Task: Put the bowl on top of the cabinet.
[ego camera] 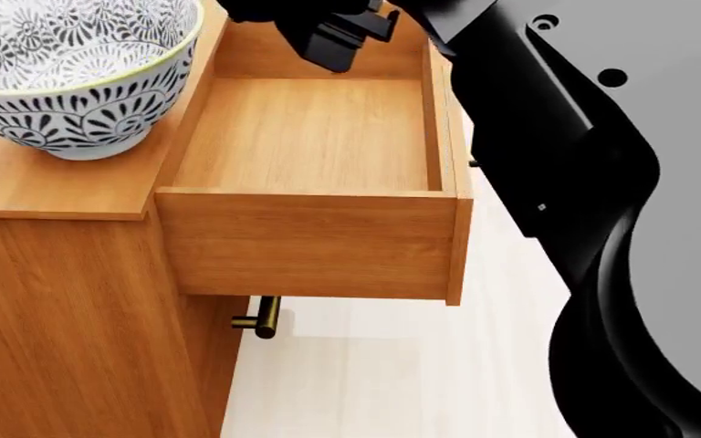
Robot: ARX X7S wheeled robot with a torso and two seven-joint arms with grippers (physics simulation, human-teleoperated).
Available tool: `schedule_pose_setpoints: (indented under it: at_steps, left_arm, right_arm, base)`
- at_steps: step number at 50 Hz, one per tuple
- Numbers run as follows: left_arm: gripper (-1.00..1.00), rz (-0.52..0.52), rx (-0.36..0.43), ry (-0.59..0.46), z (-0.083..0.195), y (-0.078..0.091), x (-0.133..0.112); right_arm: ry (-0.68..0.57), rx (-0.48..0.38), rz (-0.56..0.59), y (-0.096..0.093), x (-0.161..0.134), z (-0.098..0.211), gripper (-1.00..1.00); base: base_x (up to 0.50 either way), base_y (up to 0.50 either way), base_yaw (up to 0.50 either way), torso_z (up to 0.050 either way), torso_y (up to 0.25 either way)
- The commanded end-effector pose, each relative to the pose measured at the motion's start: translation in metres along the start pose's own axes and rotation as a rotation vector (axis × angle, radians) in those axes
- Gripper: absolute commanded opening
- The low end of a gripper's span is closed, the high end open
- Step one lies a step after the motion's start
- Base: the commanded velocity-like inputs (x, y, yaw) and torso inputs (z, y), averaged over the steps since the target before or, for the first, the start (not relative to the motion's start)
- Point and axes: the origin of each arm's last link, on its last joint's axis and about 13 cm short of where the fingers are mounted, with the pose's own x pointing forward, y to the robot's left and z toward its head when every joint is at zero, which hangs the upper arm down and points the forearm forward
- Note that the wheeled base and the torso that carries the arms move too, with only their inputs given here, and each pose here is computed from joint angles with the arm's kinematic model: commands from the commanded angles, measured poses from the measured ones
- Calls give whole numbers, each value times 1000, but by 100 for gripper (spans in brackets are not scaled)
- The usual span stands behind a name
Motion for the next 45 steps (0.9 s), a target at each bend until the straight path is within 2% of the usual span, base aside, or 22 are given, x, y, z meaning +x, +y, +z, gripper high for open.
schedule_pose_setpoints:
  at_steps: [1, 14, 26, 27, 28, 30, 33, 34, 36, 39, 42, 44, 45]
  left_arm:
    - [100, 4, 7, 1, -3, 1, -1]
    - [100, -5, 14, 9, -5, -2, -1]
    - [100, -13, 20, 16, -7, -4, -2]
    - [100, -15, 20, 16, -6, -5, -3]
    - [100, -16, 19, 17, -7, -5, -2]
    - [100, -17, 21, 18, -7, -5, -2]
    - [100, -20, 22, 20, -8, -5, -2]
    - [100, -20, 24, 22, -8, -6, -3]
    - [100, -20, 25, 22, -8, -6, -3]
    - [100, -24, 28, 24, -9, -7, -3]
    - [100, -25, 30, 28, -11, -7, -3]
    - [100, -25, 32, 28, -11, -7, -3]
    - [100, -25, 31, 27, -11, -7, -3]
  right_arm:
    - [-24, -9, -24, -11, -1, 8, 100]
    - [-80, 13, -65, -29, -3, 22, 100]
    - [-174, 83, -59, -52, -1, 33, 100]
    - [-221, 65, -55, -57, 1, 36, 100]
    - [-236, 12, -49, -60, 1, 36, 100]
    - [-273, 35, -52, -64, 2, 40, 100]
    - [-350, -15, -54, -71, 3, 44, 100]
    - [-435, -70, -92, -82, -2, 48, 100]
    - [-430, -51, -98, -83, -1, 37, 100]
    - [-506, -122, -111, -95, -7, 26, 100]
    - [-528, -137, -110, -104, -11, 16, 100]
    - [-583, -322, -206, -113, -11, 7, 100]
    - [-632, -356, -242, -117, -10, 1, 100]
  base:
    - [0, 0, 0, 0, 0]
    - [0, 0, 0, 0, 0]
    - [0, 0, 0, 0, 0]
    - [0, 0, 0, 0, 0]
    - [0, 0, 0, 0, 0]
    - [0, 0, 0, 0, 0]
    - [0, 0, 0, 0, 0]
    - [0, 0, 0, 0, 0]
    - [0, 0, 0, 0, 0]
    - [0, 0, 0, 0, 0]
    - [0, 0, 0, 0, 0]
    - [0, 0, 0, 0, 0]
    - [0, 0, 0, 0, 0]
